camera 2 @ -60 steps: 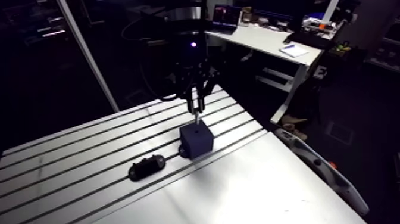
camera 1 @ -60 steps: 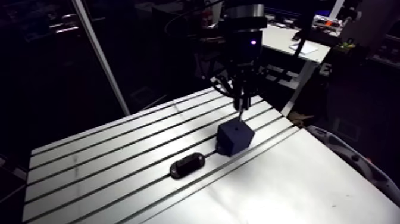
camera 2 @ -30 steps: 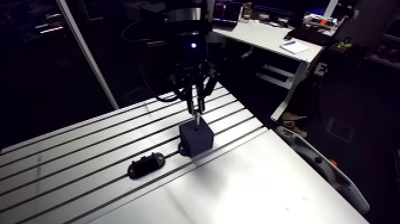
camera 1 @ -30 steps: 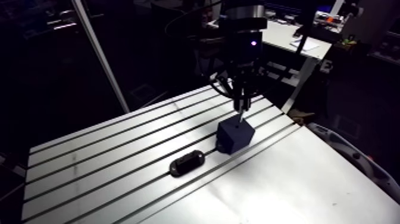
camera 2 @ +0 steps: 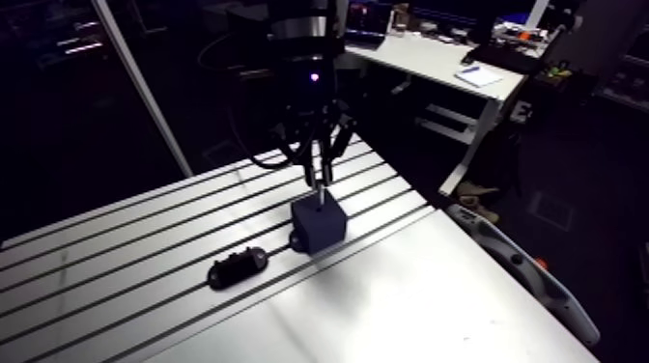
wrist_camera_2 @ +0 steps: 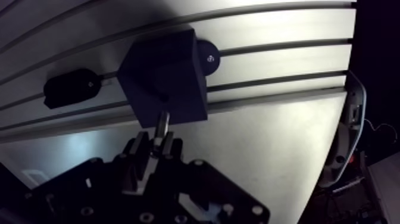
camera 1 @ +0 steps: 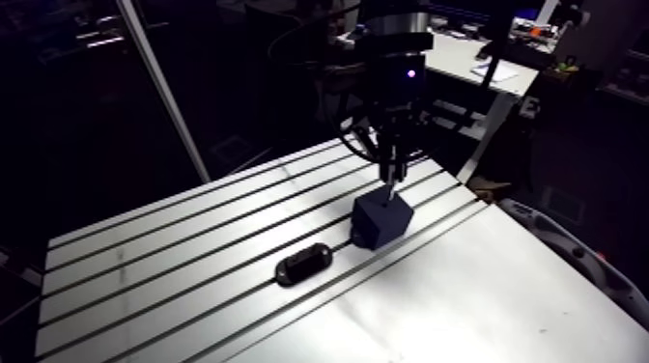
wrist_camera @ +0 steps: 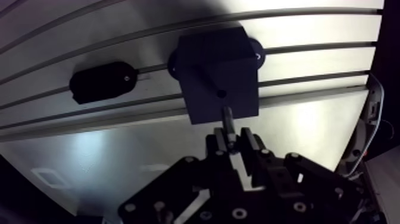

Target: Pick up the M10 bolt and insert it into the hole until fully seated.

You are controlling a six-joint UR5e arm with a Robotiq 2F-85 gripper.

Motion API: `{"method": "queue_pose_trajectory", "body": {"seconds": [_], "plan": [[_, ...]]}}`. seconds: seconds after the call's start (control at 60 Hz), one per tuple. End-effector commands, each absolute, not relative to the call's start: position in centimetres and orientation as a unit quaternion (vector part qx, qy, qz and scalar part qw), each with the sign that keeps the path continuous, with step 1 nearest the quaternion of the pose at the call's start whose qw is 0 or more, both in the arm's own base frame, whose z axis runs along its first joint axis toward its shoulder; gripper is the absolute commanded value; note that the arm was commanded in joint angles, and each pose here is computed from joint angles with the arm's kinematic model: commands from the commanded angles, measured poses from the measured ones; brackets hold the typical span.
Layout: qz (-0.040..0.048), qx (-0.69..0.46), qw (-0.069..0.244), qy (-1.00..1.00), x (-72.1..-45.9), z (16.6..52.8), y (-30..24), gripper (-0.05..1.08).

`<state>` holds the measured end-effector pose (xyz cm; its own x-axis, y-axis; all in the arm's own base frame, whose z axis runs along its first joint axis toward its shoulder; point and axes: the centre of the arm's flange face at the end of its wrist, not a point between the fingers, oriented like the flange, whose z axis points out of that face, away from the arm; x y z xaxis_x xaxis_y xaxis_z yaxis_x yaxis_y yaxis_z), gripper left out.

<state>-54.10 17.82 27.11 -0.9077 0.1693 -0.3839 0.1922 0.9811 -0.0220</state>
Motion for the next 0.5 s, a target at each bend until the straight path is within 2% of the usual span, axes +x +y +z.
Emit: {"method": "queue_pose_trajectory", "body": {"seconds": [0.017,0.5], "plan": [[-0.0299,0.092,0.193,0.976,-54.14,27.09,17.76,1.08],[-0.0321,0.095,0.198,0.975,-54.07,26.50,17.62,1.08]]}}
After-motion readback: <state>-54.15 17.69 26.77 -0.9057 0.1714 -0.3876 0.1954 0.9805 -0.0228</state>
